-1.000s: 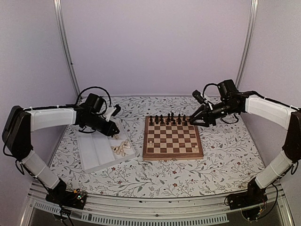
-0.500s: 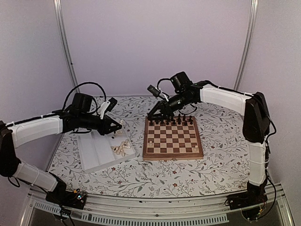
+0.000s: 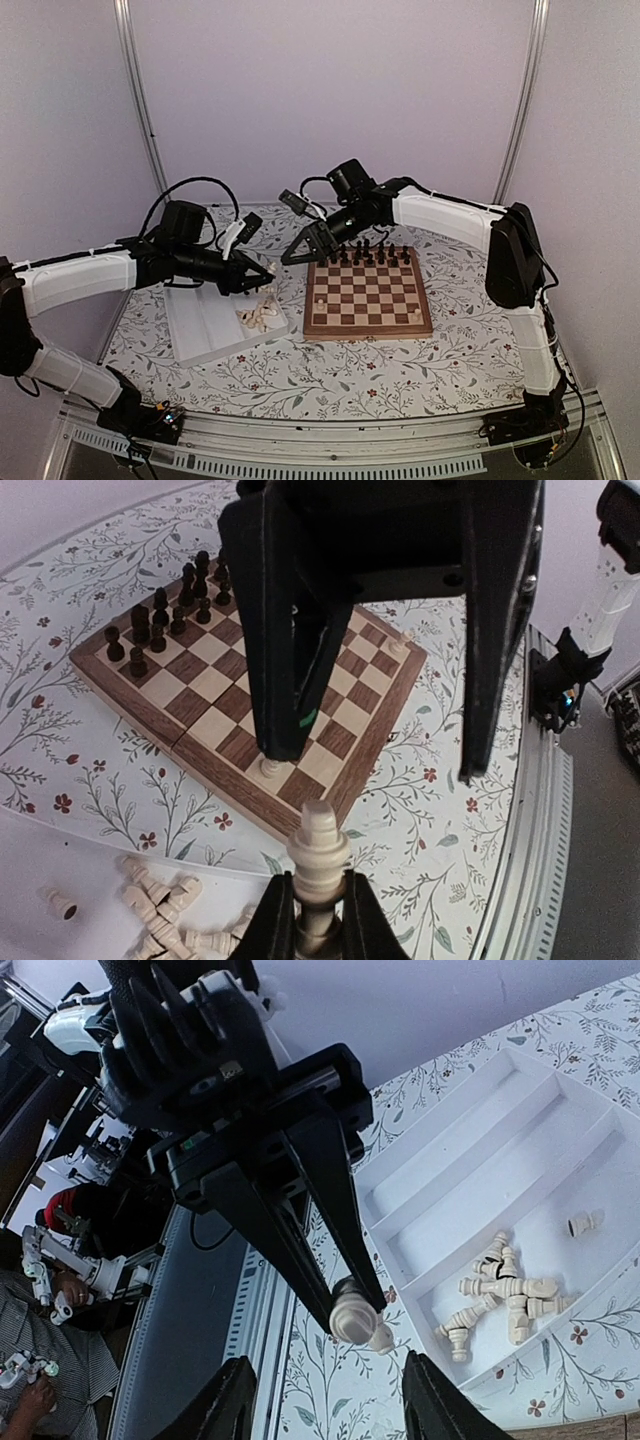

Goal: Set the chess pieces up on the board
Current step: Place the chess piece on the chessboard.

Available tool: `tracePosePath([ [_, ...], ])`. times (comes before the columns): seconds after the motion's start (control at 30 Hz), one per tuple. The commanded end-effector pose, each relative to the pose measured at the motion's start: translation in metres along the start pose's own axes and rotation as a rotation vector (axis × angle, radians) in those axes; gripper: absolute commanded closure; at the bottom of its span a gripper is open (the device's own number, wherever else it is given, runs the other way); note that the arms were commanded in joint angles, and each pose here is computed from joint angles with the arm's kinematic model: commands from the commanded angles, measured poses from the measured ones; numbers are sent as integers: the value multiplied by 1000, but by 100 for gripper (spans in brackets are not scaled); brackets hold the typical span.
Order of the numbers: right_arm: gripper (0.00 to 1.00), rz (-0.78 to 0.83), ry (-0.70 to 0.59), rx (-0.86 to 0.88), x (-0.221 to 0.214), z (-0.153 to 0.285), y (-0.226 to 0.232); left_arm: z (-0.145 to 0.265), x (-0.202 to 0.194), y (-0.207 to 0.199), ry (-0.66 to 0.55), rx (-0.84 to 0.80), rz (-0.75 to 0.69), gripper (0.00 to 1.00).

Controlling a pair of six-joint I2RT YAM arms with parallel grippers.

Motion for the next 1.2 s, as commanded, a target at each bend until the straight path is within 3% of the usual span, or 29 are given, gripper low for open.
tracePosePath([
  [0.0,48,-24,4,58,-3,-13,1,-6,9,-10,1,-43,-26,91],
  [0.4,58,-29,20,53,-7,-21,4,-16,15,-19,-1,-83,-45,91],
  [0.53,66,-24,24,41,-7,-21,5,-17,17,-21,-5,-88,-51,91],
  [0.77,67,-23,38,2,-11,-20,4,-17,20,-23,-14,-91,-58,91],
  [0.97,83,-9,37,1,-10,-18,7,-20,19,-22,-6,-90,-50,91],
  [1.03,90,1,35,0,-8,-18,8,-20,19,-21,-5,-80,-44,87],
  [1.17,100,19,29,-11,-3,-13,11,-18,16,-17,-22,-7,-37,61],
])
Point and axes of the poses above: each gripper's point midway between its finger pads, its own z axis back along the fingers, its own y axis along the line the jaws close on, x = y × z, the point moved 10 cm from there along z, back along the fingers, and after that the axes turned 11 degrees about z, right-handed, at the moved point
